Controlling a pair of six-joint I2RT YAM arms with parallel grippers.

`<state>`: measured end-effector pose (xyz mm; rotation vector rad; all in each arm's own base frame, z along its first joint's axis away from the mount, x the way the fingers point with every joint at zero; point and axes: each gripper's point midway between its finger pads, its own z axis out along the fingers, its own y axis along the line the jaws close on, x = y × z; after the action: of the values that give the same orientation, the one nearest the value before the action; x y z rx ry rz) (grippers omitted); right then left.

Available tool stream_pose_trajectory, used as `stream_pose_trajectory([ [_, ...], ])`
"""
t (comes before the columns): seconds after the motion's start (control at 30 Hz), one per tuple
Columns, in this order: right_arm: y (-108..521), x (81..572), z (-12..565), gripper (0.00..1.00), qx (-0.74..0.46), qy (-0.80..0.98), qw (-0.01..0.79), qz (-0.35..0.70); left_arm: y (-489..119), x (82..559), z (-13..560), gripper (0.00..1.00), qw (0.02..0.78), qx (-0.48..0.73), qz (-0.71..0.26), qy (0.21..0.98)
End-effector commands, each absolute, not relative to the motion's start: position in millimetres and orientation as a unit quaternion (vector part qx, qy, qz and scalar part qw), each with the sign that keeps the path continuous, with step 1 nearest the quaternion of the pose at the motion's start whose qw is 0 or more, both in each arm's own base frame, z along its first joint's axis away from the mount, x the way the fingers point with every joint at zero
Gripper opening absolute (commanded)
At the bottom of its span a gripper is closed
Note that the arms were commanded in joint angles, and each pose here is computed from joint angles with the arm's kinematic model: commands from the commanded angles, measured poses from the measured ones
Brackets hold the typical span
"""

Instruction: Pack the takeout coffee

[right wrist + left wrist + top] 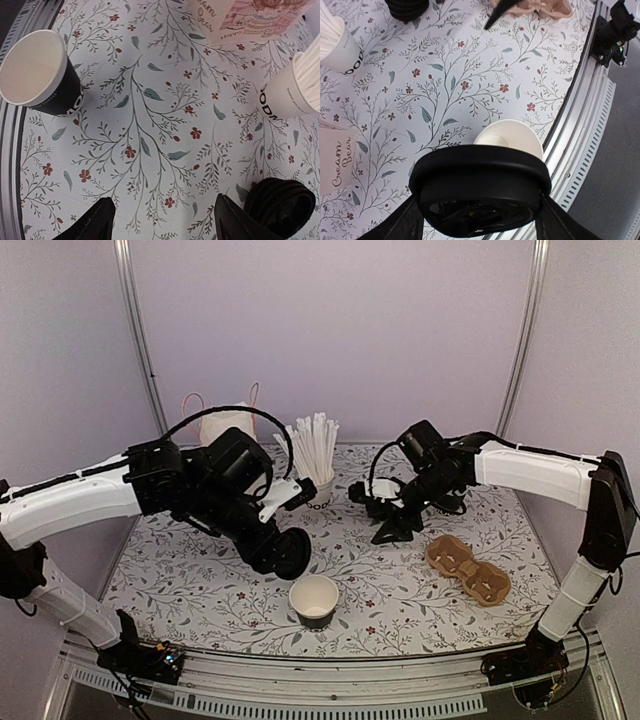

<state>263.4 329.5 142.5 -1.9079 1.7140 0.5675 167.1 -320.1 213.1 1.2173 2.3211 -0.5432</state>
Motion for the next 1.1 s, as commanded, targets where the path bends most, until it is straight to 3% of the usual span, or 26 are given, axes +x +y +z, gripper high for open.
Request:
stream_pose_trajectory([
  [0.0,325,302,152,0.72,-0.657,0.682,0.289,0.141,-323,161,187,0.73,0.154,0.459,-0.182,0.856],
  [0.27,310,336,130,0.71,-0.616,0.727,0.296,0.069,-358,151,171,0.72,0.104,0.490,-0.160,0.851],
  [0.5,297,351,139,0.71,-0.587,0.744,0.313,0.070,-367,135,154,0.72,0.049,0.523,-0.091,0.846],
  [1.07,295,351,138,0.71,-0.582,0.747,0.309,0.084,-360,131,149,0.72,0.055,0.529,-0.018,0.846],
])
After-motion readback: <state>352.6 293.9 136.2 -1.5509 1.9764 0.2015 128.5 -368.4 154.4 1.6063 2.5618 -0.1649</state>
